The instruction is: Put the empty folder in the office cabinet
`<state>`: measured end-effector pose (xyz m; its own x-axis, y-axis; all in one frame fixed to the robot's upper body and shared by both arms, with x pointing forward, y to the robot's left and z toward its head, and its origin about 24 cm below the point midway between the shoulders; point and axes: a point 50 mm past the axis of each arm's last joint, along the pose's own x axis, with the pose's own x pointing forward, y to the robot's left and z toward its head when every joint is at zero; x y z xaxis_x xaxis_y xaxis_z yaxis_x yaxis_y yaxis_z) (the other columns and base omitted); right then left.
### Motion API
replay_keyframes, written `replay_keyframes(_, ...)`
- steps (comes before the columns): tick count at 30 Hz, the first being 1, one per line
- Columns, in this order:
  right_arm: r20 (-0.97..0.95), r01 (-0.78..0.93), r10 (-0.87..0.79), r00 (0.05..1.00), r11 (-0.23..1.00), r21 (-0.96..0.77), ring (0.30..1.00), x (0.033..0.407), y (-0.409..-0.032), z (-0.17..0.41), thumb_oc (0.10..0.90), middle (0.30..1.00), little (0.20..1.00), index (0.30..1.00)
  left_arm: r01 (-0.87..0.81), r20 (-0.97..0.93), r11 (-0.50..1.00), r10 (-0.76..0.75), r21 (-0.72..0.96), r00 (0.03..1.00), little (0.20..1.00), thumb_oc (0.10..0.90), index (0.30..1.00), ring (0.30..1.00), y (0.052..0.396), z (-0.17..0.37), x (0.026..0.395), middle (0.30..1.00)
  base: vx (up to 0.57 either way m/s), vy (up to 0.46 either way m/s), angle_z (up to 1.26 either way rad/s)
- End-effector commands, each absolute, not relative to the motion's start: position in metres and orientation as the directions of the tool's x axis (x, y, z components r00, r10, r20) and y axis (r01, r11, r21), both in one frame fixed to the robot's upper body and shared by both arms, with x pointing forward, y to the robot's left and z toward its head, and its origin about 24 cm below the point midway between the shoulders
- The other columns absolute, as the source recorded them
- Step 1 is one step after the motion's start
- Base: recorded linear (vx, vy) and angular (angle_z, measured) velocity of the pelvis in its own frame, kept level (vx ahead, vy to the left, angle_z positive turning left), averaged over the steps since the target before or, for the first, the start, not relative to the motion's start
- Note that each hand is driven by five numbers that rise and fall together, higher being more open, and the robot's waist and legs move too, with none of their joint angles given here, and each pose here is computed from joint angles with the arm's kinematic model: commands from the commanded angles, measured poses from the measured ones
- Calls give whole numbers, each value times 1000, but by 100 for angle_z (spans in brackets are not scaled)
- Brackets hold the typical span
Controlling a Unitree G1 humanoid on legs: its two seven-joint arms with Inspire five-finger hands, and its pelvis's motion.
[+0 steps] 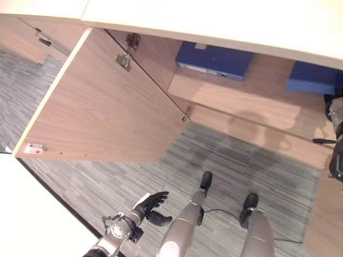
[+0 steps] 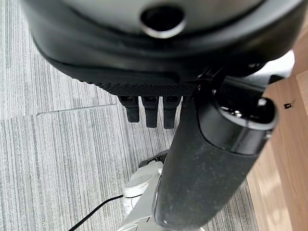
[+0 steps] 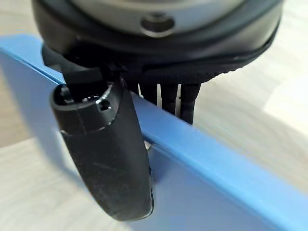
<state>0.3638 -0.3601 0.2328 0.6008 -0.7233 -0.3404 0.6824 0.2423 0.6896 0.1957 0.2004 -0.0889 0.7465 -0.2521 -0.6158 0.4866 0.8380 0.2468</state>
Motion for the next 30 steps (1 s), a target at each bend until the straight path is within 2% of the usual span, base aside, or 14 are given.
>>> replay_keyframes(1, -241, 670, -790, 564, 267, 693, 900, 351, -380, 266, 800, 900, 900, 900, 458, -644, 831, -167, 315, 746, 900, 800, 900, 900, 223, -91, 193, 900, -7, -11, 4)
replay_keyframes(9, -272, 720, -793, 545, 277, 636, 900, 349, -383, 247, 800, 900, 900, 900, 455, -667, 844, -167, 284, 726, 900, 800, 900, 900, 211, -102, 188, 900, 5, -19, 6)
replay_keyframes(21, -408, 798, -775, 483, 198, 569, 900, 344, -382, 188, 800, 900, 900, 900, 446, -681, 860, -173, 247, 711, 900, 800, 900, 900, 192, -112, 183, 900, 10, -17, 8)
replay_keyframes(30, -461, 828, -758, 462, 183, 530, 900, 343, -374, 159, 800, 900, 900, 900, 453, -682, 858, -181, 243, 709, 900, 800, 900, 900, 182, -115, 184, 900, 0, 0, 10)
